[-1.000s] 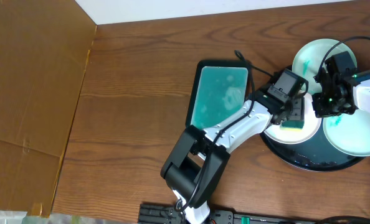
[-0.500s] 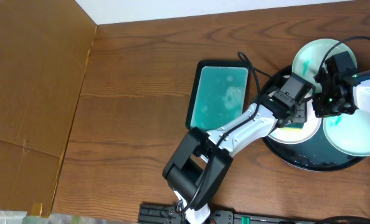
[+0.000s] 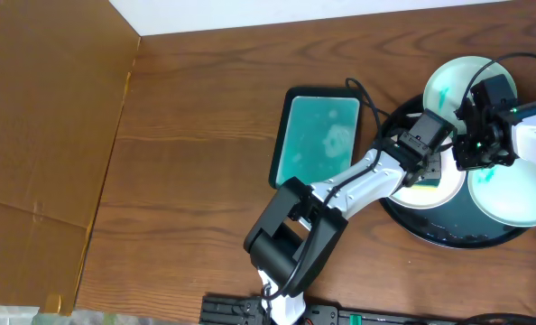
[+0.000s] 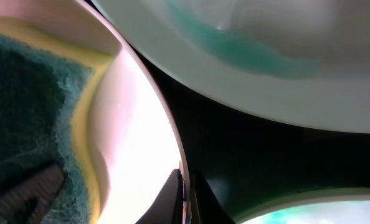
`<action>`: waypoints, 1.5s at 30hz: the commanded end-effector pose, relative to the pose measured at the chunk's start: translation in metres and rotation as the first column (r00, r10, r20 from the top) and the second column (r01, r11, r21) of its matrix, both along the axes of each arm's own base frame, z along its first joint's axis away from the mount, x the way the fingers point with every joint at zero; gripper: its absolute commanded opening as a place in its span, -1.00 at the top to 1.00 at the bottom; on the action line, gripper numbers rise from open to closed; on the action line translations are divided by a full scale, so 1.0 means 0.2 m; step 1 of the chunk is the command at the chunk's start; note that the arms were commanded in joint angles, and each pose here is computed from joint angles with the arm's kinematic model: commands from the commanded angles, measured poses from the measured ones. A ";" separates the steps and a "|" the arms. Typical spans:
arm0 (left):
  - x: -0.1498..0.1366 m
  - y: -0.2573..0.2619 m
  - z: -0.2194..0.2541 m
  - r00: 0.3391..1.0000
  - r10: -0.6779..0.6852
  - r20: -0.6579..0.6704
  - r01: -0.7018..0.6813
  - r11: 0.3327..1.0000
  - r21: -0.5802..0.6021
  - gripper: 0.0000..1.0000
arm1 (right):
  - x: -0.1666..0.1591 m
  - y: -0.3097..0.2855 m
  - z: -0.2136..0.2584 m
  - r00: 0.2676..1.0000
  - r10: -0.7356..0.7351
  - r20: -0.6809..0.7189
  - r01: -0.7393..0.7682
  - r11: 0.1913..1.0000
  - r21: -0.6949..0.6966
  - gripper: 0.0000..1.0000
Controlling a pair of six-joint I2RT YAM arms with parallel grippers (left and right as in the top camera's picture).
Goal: Clean dirty plates on tray and stack at the side
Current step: 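Scrub the held plate with the sponge in the left gripper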
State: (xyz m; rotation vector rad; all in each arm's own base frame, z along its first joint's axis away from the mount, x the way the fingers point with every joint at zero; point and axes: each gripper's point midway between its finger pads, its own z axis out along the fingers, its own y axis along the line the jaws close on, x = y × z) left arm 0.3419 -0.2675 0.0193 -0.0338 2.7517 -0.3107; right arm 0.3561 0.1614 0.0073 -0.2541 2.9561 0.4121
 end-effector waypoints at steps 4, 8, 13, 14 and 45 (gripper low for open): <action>0.02 0.07 -0.05 0.999 0.032 0.016 -0.033 0.997 0.070 0.38 | 0.03 0.00 0.01 1.000 -0.004 0.011 0.004 1.000 0.005 0.90; 0.04 0.12 -0.05 0.998 0.053 0.044 -0.058 0.991 0.119 0.38 | 0.03 0.00 0.01 1.000 -0.004 0.011 0.004 1.000 0.005 0.90; 0.04 0.21 -0.05 0.994 0.078 0.070 -0.091 0.975 0.204 0.41 | 0.03 0.00 0.01 1.000 -0.004 0.010 0.004 1.000 0.005 0.90; 0.04 0.23 -0.05 0.993 0.084 0.077 -0.099 0.969 0.225 0.41 | 0.03 0.00 0.01 1.000 -0.004 0.010 0.004 1.000 0.005 0.89; -0.04 0.04 -0.03 0.987 -0.052 -0.152 0.033 0.991 -0.127 0.85 | 0.03 0.00 0.01 1.000 -0.004 0.009 0.004 1.000 0.004 0.97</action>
